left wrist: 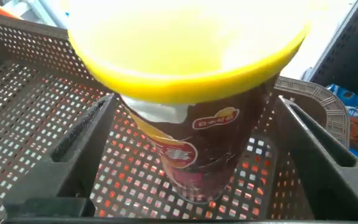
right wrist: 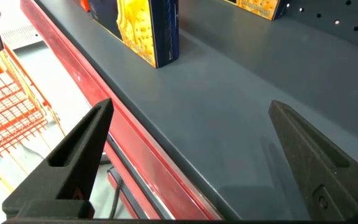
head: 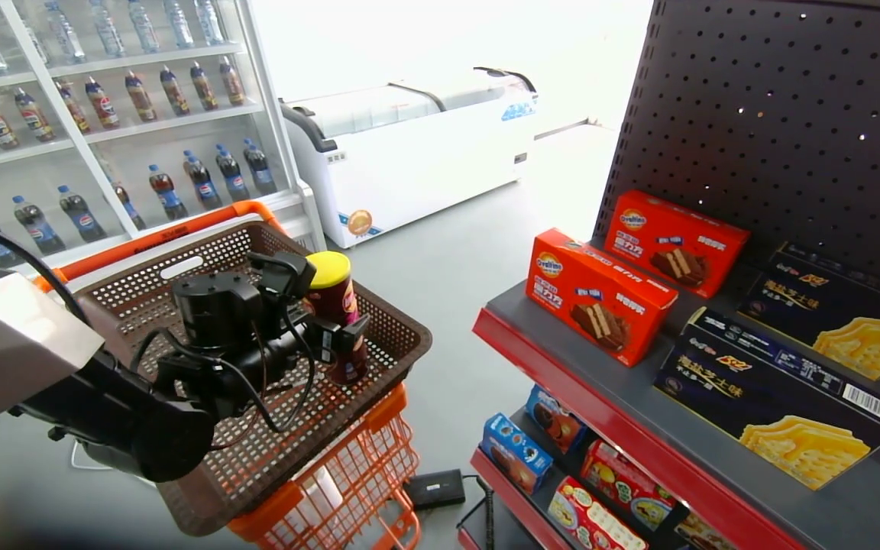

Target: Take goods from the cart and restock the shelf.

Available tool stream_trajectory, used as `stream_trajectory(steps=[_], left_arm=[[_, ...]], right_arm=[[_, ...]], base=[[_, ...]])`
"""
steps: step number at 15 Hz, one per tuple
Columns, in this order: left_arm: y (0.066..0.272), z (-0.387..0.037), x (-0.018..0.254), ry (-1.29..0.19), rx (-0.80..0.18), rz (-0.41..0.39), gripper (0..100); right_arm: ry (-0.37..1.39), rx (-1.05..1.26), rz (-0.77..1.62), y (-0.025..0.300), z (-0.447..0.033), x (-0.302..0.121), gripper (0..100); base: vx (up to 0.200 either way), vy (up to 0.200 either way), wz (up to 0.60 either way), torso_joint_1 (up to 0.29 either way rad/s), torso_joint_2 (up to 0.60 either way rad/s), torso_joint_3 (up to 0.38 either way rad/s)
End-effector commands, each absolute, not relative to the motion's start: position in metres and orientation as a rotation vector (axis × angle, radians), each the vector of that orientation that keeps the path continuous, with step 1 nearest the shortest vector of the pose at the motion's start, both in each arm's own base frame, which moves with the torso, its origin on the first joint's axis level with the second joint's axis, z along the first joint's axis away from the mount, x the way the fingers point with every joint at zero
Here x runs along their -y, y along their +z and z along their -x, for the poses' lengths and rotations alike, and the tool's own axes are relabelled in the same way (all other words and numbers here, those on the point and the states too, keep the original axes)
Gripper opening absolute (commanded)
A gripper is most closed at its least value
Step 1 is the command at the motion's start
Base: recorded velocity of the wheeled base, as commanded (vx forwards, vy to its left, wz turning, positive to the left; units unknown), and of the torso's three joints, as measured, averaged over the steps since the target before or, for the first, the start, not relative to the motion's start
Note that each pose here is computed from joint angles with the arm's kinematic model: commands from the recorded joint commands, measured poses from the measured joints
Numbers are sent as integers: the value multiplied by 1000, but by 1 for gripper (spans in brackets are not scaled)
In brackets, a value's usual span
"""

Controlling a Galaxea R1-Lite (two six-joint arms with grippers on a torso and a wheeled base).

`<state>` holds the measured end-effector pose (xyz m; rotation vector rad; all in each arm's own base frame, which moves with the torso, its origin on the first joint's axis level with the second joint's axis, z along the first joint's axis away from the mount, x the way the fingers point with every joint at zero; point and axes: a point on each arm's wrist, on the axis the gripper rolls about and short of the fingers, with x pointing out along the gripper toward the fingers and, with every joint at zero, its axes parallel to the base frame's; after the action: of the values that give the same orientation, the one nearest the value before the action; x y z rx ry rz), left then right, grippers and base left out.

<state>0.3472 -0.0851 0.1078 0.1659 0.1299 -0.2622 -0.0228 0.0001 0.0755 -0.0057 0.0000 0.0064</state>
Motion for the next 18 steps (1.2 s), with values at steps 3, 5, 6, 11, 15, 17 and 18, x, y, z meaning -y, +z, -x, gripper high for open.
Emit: stream_trajectory(steps=[3, 5, 6, 11, 15, 17, 18], left_arm=[[89, -358, 87, -226, -147, -171, 100], [87, -363, 88, -225, -131, -169, 100], [86, -365, 88, -225, -127, -168, 100], [81, -367, 88, -117, -125, -215, 0], [95, -356, 90, -66, -116, -212, 0], [119, -349, 86, -72, -145, -215, 0], [131, -346, 86, -72, -155, -211, 0]], right_arm=[[8, 0, 8, 75, 23, 0, 100], [8, 0, 8, 75, 23, 0, 100], [8, 2, 6, 76, 23, 0, 100], [8, 0, 8, 75, 23, 0, 100], [8, 0, 6, 75, 23, 0, 100], [8, 0, 8, 75, 23, 0, 100], [8, 0, 6, 75, 23, 0, 100]], base=[[0, 0, 0, 0, 0, 0], [0, 0, 0, 0, 0, 0], [0, 0, 0, 0, 0, 0], [0, 0, 0, 0, 0, 0], [0, 0, 0, 0, 0, 0], [0, 0, 0, 0, 0, 0], [0, 0, 0, 0, 0, 0]])
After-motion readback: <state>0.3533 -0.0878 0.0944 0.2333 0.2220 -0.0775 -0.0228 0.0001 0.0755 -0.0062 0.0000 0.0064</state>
